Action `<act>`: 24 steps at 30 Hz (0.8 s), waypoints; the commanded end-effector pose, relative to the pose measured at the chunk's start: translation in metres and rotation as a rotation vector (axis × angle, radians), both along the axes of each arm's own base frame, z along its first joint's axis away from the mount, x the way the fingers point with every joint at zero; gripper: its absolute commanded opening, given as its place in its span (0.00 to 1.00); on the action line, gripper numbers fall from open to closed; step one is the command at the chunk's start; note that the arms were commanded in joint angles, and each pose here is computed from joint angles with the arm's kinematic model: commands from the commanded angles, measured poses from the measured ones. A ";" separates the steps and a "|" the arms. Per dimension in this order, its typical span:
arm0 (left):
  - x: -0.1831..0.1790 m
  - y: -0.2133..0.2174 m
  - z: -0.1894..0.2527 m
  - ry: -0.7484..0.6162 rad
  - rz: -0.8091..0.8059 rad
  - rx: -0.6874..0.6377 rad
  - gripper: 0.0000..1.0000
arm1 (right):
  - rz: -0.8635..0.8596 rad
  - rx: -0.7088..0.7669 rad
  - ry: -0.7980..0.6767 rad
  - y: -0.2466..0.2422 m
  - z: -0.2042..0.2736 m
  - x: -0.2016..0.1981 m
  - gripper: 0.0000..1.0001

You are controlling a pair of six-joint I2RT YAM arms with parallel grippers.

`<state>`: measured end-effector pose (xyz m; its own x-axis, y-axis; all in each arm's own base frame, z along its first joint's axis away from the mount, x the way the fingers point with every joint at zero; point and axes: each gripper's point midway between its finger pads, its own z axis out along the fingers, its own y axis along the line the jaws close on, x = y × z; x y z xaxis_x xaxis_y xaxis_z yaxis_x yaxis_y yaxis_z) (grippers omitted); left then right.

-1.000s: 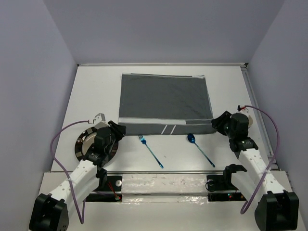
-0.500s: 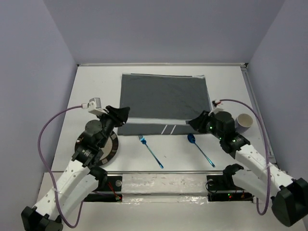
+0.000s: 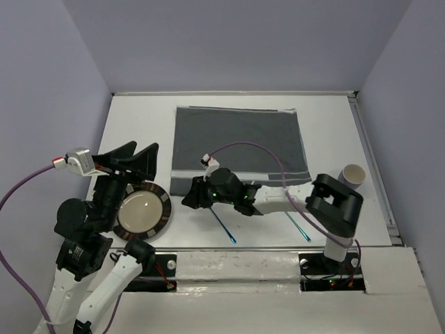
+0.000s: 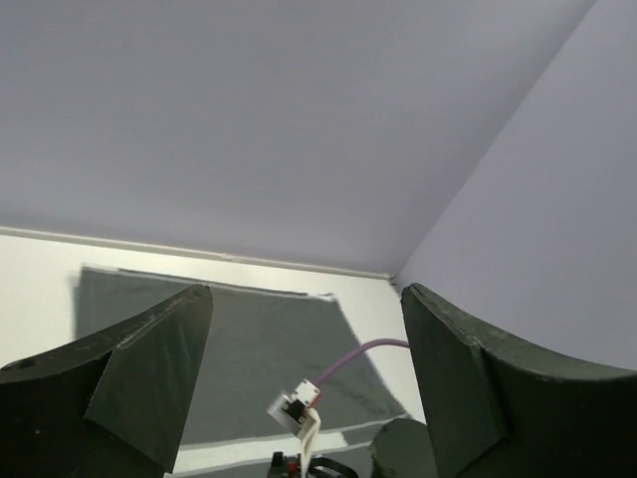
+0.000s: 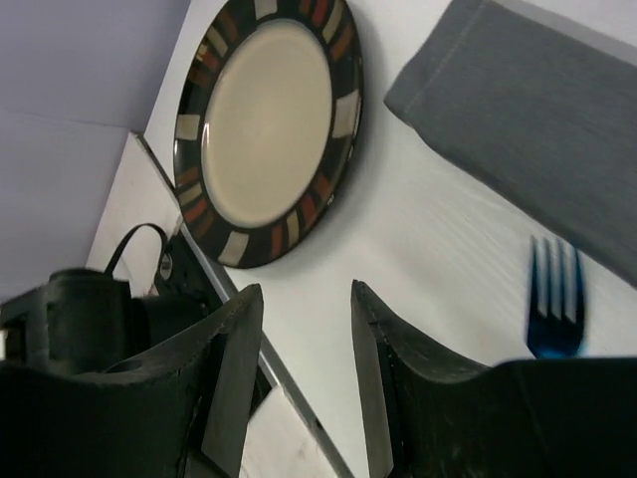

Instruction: Set the dinner table for one person

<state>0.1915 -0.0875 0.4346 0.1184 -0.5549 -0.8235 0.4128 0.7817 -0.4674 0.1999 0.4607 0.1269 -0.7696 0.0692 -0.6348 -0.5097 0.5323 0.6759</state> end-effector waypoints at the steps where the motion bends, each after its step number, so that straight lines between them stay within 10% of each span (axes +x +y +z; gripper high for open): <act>1: 0.002 0.014 -0.028 0.046 0.083 0.150 0.91 | 0.016 0.154 0.019 0.059 0.020 0.011 0.47; 19: 0.013 0.032 -0.086 0.067 0.195 0.175 0.92 | 0.166 0.170 0.334 0.126 -0.068 -0.012 0.43; 24: 0.013 0.034 -0.083 0.049 0.198 0.179 0.92 | 0.148 0.176 0.364 0.130 -0.076 -0.010 0.20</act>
<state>0.2071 -0.0556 0.3367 0.1018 -0.3750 -0.9214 0.1969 0.9155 -0.3509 0.1946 0.5800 0.0423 -0.9419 0.0188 -0.3354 -0.3037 0.3797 0.8739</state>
